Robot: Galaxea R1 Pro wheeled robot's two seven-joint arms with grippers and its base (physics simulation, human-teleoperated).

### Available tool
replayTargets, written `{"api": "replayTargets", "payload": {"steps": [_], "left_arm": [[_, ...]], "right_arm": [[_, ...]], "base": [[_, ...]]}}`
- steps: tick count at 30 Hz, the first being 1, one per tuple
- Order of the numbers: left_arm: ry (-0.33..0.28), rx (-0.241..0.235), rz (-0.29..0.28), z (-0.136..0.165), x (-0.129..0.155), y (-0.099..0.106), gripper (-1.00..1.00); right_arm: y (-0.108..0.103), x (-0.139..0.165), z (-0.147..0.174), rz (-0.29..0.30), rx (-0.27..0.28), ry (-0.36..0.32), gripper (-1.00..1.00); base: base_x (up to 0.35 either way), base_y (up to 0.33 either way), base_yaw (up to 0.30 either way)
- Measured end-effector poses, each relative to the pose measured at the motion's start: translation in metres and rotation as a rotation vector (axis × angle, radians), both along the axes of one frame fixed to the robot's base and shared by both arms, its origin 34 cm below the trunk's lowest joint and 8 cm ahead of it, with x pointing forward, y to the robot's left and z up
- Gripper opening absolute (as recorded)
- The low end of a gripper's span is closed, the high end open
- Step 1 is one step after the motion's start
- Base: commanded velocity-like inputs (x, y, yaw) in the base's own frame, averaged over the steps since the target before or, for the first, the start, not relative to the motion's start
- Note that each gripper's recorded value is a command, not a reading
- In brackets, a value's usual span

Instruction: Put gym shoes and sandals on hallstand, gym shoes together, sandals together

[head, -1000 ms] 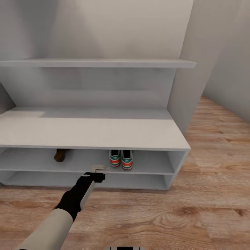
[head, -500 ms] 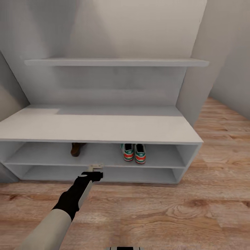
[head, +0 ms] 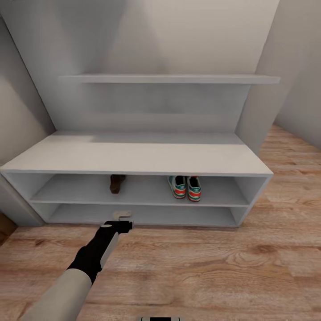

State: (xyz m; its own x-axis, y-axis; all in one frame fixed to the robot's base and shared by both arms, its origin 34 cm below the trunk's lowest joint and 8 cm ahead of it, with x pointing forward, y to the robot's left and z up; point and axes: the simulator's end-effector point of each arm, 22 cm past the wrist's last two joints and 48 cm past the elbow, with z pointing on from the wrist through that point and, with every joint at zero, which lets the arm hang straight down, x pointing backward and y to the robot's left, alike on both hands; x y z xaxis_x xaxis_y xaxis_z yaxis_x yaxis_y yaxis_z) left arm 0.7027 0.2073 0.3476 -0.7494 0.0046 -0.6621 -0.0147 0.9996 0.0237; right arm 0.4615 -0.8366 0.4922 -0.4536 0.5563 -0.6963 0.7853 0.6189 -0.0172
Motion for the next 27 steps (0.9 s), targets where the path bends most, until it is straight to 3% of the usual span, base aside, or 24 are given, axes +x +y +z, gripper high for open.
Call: {"api": "replayTargets", "payload": {"steps": [7, 11, 13, 14, 20, 27], "left_arm": [[0.014, 0.006, 0.007, -0.021, -0.011, 0.004, 1.0], [-0.007, 0.022, 0.018, -0.031, -0.013, 0.029, 1.0], [-0.011, 0.002, -0.005, -0.032, -0.013, 0.032, 1.0], [-0.018, -0.032, -0.031, -0.032, -0.011, 0.027, 1.0], [-0.031, -0.098, -0.034, -0.03, -0.01, 0.02, 1.0], [-0.036, -0.115, -0.028, -0.029, -0.009, 0.019, 1.0]], "right_arm": [[0.0, 0.0, 0.0, 0.0, 0.0, 0.0, -1.0], [0.0, 0.0, 0.0, 0.001, 0.0, 0.001, -1.0], [0.0, 0.0, 0.0, 0.001, 0.0, 0.001, -1.0], [0.0, 0.0, 0.0, 0.001, 0.0, 0.001, -1.0], [0.0, 0.0, 0.0, 0.001, 0.0, 0.001, -1.0], [0.0, 0.0, 0.0, 0.001, 0.0, 0.001, -1.0]], "base": [[-0.156, 0.285, 0.0], [-0.135, 0.29, 0.0], [-0.079, 0.299, 0.0], [-0.038, 0.304, 0.0], [-0.012, 0.331, 0.0], [-0.001, 0.344, 0.0]]}}
